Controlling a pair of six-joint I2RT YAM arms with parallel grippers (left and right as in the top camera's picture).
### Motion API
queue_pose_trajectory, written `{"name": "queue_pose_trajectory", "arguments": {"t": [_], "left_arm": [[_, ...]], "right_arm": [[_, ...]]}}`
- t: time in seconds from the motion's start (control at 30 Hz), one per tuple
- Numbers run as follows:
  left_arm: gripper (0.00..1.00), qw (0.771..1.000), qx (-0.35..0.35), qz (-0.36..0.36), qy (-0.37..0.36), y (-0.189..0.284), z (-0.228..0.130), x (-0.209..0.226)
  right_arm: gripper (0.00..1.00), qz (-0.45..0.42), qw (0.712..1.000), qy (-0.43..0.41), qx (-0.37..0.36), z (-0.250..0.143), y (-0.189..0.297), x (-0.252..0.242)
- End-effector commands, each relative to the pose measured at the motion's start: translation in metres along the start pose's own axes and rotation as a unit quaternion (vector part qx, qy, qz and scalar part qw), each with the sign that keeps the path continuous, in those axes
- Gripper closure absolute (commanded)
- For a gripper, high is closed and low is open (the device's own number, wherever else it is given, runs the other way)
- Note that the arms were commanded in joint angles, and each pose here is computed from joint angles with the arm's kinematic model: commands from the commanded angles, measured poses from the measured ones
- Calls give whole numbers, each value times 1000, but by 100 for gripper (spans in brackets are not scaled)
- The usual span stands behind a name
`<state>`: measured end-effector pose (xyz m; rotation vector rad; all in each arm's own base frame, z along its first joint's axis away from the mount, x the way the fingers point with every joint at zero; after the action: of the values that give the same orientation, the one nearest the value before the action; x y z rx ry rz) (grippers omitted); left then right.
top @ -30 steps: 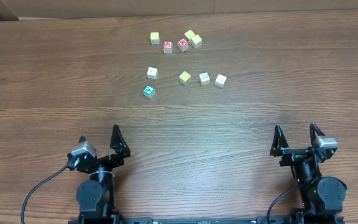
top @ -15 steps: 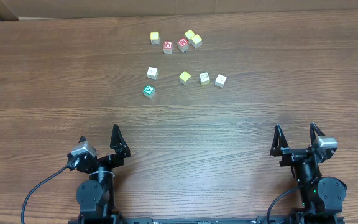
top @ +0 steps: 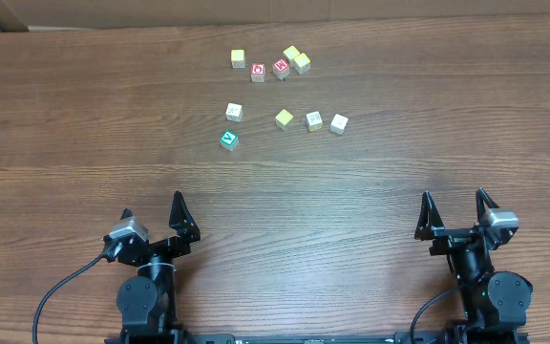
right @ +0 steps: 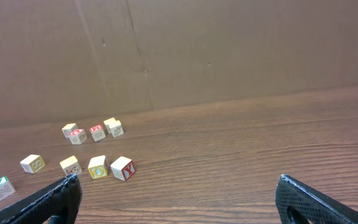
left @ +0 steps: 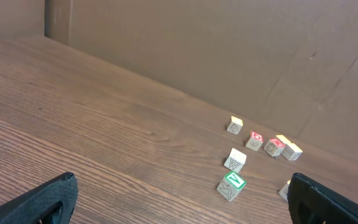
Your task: Flip 5 blocks
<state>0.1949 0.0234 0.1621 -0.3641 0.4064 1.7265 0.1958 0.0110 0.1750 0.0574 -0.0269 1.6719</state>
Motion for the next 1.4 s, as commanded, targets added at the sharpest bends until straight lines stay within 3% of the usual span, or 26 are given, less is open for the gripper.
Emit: {"name": "queue_pose_trajectory", "arguments": {"t": [0.0,1.37], "left_arm": [[0,1000,0,-8,-11,0,-1,-2],[0,1000,-2,-23,-10,1,1,-6]], "right_arm": [[0,1,1000,4,-1,-2,0,0],[0,1,1000,4,-1,-2,0,0]]}}
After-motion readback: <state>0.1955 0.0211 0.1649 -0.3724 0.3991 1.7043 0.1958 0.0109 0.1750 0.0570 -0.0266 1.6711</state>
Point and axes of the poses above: each gripper's point midway between its finger pads, its own y axis back along the fingers, its own x axis along the line the jaws close on, z = x × y, the point moved 5 cm from there along y, back along the fingers, and after that the axes turned 7 degrees about y, right-handed, at the moved point
